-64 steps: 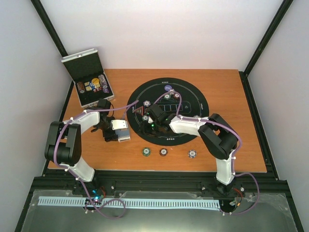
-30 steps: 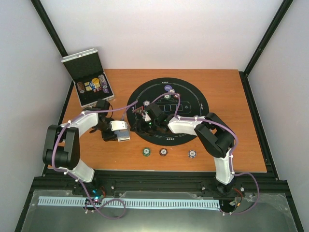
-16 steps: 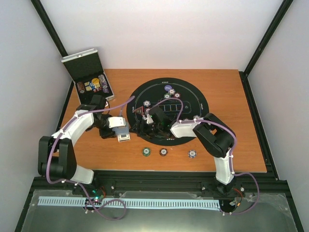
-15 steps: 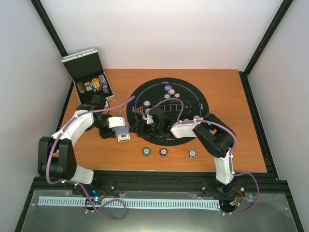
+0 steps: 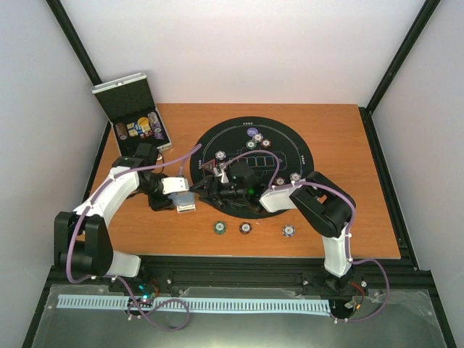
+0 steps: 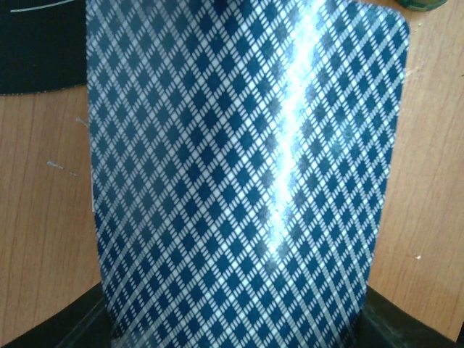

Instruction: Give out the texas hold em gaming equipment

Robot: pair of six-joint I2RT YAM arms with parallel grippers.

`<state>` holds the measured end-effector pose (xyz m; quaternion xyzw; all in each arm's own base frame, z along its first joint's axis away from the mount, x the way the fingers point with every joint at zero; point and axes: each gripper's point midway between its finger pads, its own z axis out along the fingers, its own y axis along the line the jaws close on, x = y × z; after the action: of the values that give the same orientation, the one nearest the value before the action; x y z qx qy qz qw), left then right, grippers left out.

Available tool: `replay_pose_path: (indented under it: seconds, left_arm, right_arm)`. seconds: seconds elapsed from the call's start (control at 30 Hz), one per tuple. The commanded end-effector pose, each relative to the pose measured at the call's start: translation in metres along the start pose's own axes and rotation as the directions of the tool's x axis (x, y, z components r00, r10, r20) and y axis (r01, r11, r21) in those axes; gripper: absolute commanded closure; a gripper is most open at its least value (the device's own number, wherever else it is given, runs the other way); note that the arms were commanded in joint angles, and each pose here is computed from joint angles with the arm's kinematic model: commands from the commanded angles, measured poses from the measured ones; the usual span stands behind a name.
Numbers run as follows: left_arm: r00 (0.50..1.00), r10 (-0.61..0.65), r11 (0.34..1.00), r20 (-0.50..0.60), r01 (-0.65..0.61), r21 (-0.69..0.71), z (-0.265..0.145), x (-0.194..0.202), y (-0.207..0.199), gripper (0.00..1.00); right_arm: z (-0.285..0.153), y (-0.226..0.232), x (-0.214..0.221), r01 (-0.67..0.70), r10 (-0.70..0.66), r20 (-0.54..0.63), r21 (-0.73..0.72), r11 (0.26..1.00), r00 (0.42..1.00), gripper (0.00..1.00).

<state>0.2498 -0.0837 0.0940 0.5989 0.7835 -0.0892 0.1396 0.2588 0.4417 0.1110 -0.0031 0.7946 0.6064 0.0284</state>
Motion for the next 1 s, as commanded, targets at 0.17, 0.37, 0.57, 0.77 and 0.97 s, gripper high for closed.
replay_pose_path:
  seconds: [0.17,0.37,0.57,0.77,0.97]
  left_arm:
    - [0.998,0.009,1.000,0.067,-0.008,-0.010,-0.019,-0.020,0.001,0.89]
    - [0.997,0.014,1.000,0.082,-0.012,-0.021,-0.026,-0.023,0.000,0.89]
    - [0.994,0.011,1.000,0.110,-0.010,-0.012,-0.032,-0.030,-0.002,0.89]
    - [0.992,0.020,1.000,0.128,-0.018,-0.011,-0.037,-0.034,-0.005,0.88]
    - [0.990,0.020,1.000,0.136,-0.018,-0.017,-0.040,-0.036,-0.005,0.88]
  right_arm:
    - [0.002,0.041,0.007,0.047,-0.048,-0.011,-0.123,0.991,0.999,0.30]
    - [0.009,0.045,0.013,0.042,-0.047,-0.032,-0.139,0.989,0.998,0.37]
    - [0.018,0.055,0.016,0.042,-0.052,-0.057,-0.162,0.986,0.997,0.46]
    - [0.024,0.059,0.019,0.036,-0.049,-0.068,-0.180,0.983,0.996,0.68]
    - [0.025,0.057,0.027,0.030,-0.046,-0.091,-0.177,0.984,0.995,0.80]
